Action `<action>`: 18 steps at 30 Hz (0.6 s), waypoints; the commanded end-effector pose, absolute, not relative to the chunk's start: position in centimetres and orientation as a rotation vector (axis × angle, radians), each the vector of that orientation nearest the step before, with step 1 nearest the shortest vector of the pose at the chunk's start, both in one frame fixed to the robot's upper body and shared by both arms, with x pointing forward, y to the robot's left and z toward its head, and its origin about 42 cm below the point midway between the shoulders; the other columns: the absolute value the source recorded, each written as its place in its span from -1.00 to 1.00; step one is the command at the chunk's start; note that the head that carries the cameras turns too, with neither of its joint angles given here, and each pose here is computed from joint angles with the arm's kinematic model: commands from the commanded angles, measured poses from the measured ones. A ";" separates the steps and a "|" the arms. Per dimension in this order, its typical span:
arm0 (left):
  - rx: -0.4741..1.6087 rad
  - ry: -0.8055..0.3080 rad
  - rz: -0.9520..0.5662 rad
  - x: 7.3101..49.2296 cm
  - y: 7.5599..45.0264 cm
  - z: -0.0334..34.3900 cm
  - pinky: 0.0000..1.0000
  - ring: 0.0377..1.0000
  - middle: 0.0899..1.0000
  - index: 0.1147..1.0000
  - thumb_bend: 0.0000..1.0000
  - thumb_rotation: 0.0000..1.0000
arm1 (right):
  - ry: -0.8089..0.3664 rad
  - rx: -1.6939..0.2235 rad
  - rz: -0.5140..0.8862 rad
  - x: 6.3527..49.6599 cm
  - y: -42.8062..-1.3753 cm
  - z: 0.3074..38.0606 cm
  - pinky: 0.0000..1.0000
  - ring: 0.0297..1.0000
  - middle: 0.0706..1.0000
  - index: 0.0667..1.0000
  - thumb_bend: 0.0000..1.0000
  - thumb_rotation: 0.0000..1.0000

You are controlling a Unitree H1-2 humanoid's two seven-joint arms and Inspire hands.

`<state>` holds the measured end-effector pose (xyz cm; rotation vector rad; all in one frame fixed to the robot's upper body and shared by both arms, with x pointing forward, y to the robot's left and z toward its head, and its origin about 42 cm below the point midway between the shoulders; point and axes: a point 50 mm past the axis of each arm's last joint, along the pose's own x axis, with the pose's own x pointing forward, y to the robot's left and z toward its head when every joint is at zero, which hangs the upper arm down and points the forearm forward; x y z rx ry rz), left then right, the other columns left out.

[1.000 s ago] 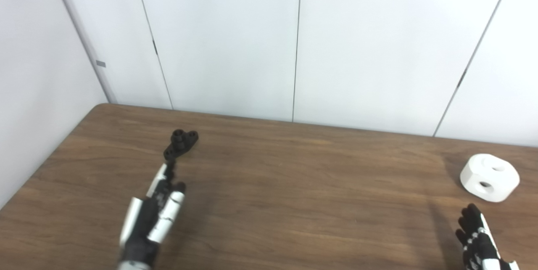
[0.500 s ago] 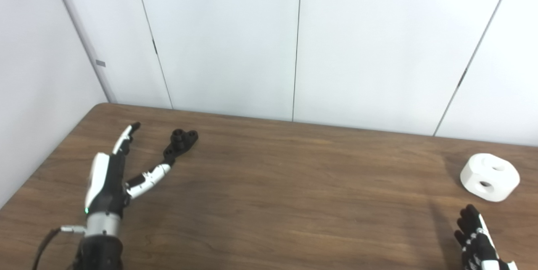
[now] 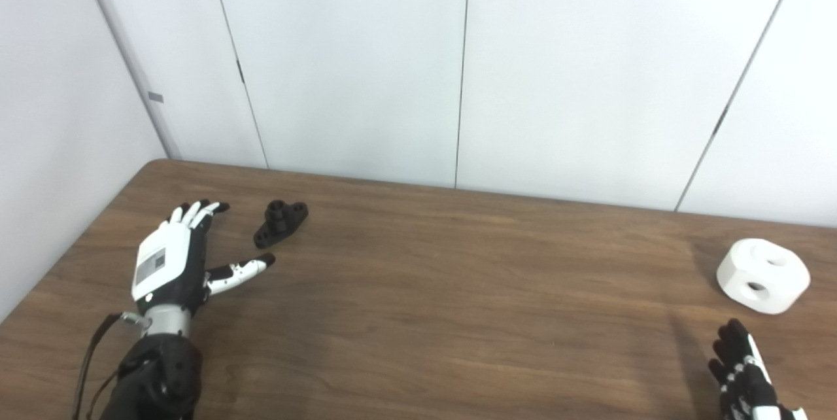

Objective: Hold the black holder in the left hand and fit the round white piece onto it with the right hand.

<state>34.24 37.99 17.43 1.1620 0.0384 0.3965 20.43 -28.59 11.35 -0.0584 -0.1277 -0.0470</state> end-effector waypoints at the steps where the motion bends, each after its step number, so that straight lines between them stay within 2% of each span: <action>1: 1.222 -0.006 0.438 35.6 38.7 19.3 1.00 1.00 0.93 0.61 0.81 0.00 | 0.009 -0.029 -0.064 16.1 -28.3 8.1 1.00 1.00 0.95 1.00 0.25 1.00; 18: 1.183 0.110 0.430 39.8 39.3 17.4 1.00 1.00 0.95 0.62 0.81 -0.03 | 0.008 -0.048 -0.073 16.1 -28.1 8.1 1.00 1.00 0.94 1.00 0.26 1.00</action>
